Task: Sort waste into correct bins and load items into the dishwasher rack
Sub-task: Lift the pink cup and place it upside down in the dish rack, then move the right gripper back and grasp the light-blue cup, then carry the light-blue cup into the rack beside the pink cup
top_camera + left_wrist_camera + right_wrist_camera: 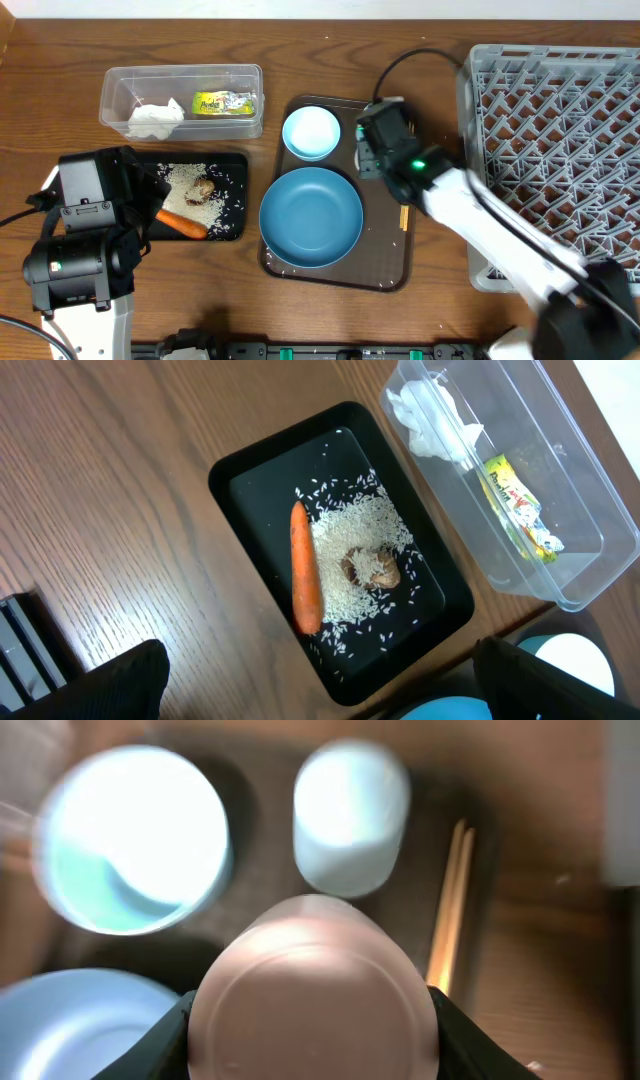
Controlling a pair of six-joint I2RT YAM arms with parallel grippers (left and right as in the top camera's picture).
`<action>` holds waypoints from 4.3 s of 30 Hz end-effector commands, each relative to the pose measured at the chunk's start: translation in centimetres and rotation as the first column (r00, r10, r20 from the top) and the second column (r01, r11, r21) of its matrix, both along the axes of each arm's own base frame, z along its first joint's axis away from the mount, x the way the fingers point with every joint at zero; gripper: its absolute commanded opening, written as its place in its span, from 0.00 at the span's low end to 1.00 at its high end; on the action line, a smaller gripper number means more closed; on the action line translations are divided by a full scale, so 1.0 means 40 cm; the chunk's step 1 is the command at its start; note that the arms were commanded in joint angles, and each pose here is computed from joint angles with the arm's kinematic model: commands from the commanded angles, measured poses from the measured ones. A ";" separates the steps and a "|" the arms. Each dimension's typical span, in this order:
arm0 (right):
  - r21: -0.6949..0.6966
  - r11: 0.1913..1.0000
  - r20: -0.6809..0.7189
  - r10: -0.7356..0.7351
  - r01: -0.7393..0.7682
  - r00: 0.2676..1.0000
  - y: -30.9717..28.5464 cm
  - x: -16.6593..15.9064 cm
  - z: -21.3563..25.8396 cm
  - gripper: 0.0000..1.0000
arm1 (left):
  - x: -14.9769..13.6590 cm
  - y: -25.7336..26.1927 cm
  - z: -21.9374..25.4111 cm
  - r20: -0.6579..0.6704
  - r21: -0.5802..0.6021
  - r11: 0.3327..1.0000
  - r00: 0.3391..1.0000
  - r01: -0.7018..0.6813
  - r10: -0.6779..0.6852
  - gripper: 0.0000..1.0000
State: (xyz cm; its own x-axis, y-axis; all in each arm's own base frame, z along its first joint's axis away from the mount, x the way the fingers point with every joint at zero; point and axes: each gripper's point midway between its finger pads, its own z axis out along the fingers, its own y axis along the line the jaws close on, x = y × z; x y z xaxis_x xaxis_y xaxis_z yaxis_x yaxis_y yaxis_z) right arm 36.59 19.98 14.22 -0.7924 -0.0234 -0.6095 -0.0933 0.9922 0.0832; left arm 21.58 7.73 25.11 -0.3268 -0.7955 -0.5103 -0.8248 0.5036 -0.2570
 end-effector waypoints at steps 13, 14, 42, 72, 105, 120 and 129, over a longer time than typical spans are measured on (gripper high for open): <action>-0.011 0.967 0.248 -0.243 0.254 0.938 -0.406 0.000 0.301 0.47 | -0.004 0.010 0.004 -0.002 0.016 1.000 1.000 -0.016 0.016 0.98; -0.015 0.957 0.249 -0.278 0.291 0.928 -0.445 0.004 0.301 0.47 | -0.004 0.010 0.004 -0.002 0.016 1.000 1.000 -0.016 0.016 0.98; 0.001 0.820 0.190 -0.562 0.572 0.805 -0.850 0.149 0.131 0.99 | -0.004 0.010 0.004 -0.002 0.016 1.000 1.000 -0.016 0.016 0.98; 0.002 0.988 0.186 0.153 -0.156 0.971 -0.014 0.240 0.005 0.99 | -0.004 0.010 0.004 -0.002 0.016 1.000 1.000 -0.016 0.016 0.98; -0.081 0.995 0.111 0.075 -0.066 0.991 -0.010 0.258 -0.158 0.67 | -0.004 0.010 0.004 -0.002 0.016 1.000 1.000 -0.016 0.016 0.98; -0.067 0.996 0.145 0.068 -0.059 0.987 -0.019 0.253 -0.092 0.45 | -0.004 0.010 0.004 -0.002 0.016 1.000 1.000 -0.016 0.016 0.98; 0.028 0.996 0.362 -0.089 0.085 0.928 -0.202 0.264 0.219 0.45 | -0.004 0.010 0.004 -0.002 0.016 1.000 1.000 -0.016 0.016 0.98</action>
State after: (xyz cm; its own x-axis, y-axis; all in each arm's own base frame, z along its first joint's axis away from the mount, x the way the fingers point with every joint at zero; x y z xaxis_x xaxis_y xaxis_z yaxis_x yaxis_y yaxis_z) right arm 47.07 16.04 17.33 -0.6071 -0.0325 -0.7939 -0.1156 0.9922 0.0477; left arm 21.57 7.73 25.11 -0.3269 -0.7956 -0.5101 -0.8249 0.5036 -0.2567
